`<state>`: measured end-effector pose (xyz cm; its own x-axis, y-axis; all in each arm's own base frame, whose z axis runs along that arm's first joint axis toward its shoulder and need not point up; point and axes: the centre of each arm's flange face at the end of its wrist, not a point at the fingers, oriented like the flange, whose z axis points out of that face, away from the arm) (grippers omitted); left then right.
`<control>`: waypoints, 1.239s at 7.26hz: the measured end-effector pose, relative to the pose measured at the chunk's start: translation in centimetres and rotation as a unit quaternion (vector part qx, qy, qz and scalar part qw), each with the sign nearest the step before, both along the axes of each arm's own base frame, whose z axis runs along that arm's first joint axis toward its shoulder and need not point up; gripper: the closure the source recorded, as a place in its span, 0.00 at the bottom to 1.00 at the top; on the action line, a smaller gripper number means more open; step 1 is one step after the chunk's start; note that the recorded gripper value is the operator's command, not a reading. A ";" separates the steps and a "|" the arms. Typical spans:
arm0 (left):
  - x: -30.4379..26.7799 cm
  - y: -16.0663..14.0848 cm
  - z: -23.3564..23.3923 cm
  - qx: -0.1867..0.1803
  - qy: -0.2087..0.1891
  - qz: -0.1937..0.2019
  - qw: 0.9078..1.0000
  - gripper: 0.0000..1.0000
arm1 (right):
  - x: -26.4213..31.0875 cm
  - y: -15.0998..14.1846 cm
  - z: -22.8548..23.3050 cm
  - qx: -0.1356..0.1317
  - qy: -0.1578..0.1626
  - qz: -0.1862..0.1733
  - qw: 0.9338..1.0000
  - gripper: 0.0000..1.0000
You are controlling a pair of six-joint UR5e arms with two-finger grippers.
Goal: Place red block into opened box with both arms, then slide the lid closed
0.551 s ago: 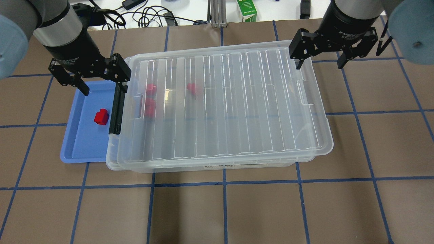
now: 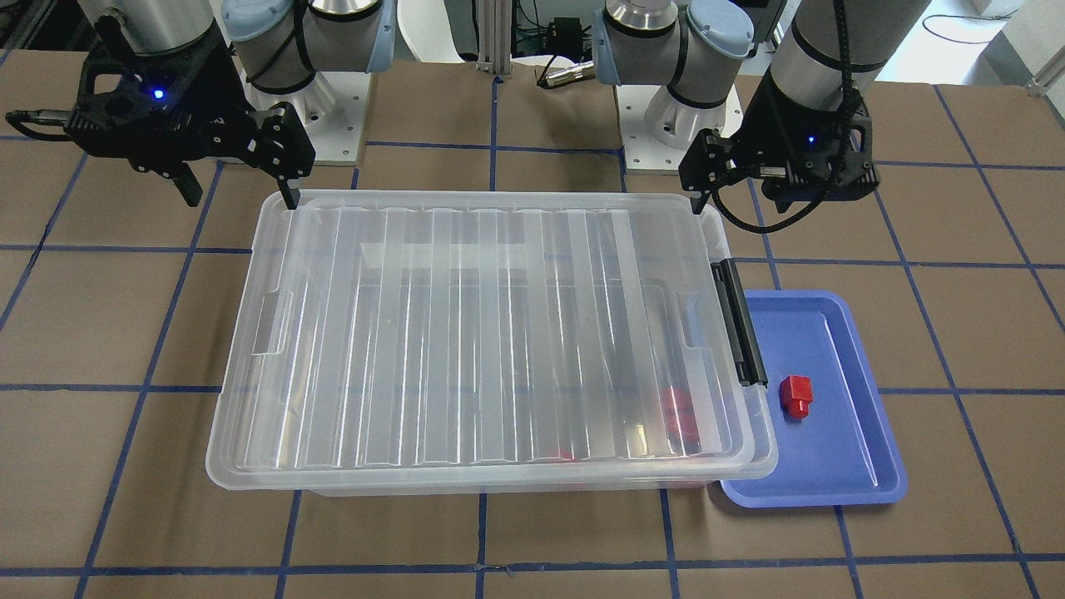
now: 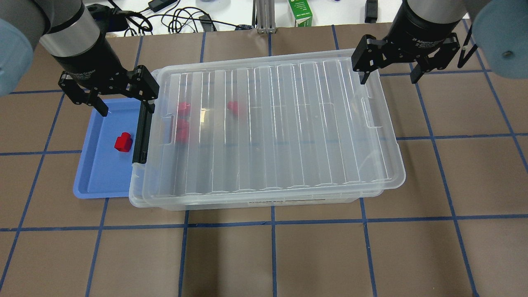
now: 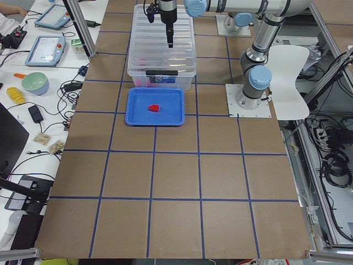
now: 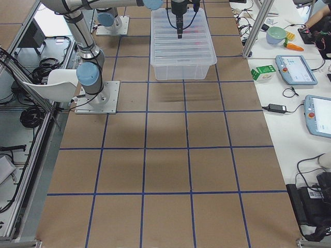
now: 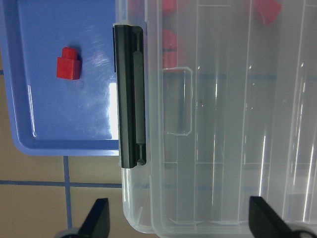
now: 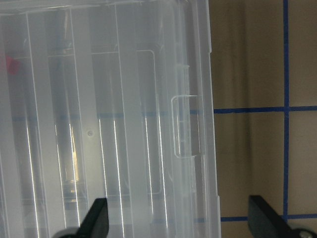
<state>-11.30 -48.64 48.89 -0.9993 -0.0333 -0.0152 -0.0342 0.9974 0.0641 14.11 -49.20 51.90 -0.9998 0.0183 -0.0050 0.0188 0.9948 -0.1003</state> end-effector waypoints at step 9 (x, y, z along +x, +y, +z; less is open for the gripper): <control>2.0 -1.7 -0.6 -0.020 -0.004 0.012 1.000 0.00 | -5.0 -7.1 -15.7 0.047 0.005 0.022 0.999 0.02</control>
